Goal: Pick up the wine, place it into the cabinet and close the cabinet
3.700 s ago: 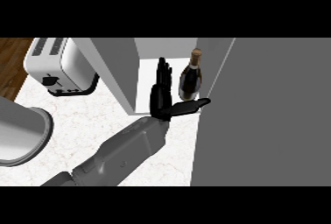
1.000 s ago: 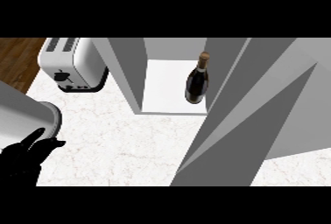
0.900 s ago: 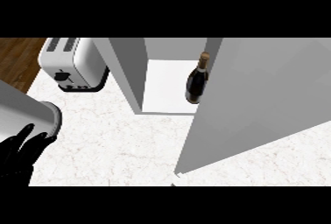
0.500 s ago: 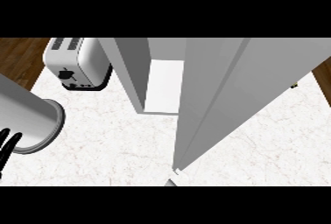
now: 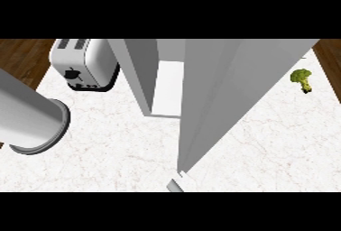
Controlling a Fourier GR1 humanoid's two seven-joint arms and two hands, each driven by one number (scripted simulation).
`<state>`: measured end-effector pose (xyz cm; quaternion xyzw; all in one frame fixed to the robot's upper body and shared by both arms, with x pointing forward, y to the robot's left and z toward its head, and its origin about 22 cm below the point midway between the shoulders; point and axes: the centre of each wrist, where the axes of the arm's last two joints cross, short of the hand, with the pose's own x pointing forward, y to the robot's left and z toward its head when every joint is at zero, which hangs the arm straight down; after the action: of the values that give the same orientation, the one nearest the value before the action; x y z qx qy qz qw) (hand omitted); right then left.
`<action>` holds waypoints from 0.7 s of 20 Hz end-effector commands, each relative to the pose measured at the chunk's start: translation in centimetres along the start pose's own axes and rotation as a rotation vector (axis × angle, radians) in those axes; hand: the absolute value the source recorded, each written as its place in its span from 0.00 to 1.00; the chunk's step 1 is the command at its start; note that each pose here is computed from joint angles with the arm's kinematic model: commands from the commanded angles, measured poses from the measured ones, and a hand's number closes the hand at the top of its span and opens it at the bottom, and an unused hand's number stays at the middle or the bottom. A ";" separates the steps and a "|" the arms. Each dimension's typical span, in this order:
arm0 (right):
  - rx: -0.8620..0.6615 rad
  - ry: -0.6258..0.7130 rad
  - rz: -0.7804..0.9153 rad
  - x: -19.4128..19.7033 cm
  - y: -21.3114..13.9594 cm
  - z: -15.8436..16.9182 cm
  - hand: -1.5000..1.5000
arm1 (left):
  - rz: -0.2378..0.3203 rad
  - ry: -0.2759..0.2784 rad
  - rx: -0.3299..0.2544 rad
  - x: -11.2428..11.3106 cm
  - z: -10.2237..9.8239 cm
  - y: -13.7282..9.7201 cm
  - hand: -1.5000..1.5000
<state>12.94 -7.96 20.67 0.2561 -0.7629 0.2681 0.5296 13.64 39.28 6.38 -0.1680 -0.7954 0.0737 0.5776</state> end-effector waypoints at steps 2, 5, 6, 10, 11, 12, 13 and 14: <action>-0.058 -0.027 -0.012 -0.1 1.1 -6.6 1.00 | 0.017 -0.023 -0.023 0.4 0.0 1.4 0.00; -0.126 -0.015 0.006 0.4 0.3 -9.4 1.00 | 0.013 -0.019 -0.023 1.6 1.0 3.0 0.00; -0.158 -0.036 0.025 0.0 0.0 -10.7 1.00 | 0.034 -0.002 -0.032 2.3 0.4 2.4 0.00; -0.135 0.003 0.024 -0.3 -2.6 -15.0 1.00 | 0.009 -0.036 -0.030 2.3 0.0 2.9 0.00; -0.136 -0.021 0.023 0.2 -3.3 -15.3 1.00 | -0.003 -0.010 -0.004 3.6 0.7 4.7 0.00; -0.123 -0.002 0.029 -0.7 -3.1 -16.2 1.00 | 0.006 -0.010 -0.020 2.9 1.0 3.9 0.00; -0.110 0.008 0.017 -0.2 -4.6 -16.9 1.00 | 0.008 -0.010 -0.010 2.9 1.7 4.3 0.00; -0.084 0.021 0.035 0.0 -4.3 -17.9 1.00 | 0.008 -0.021 -0.007 2.4 1.3 4.4 0.00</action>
<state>24.96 0.09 25.18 0.2113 -0.7808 0.2346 0.5391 12.72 43.53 7.11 -0.1469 -0.7893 0.0685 0.5923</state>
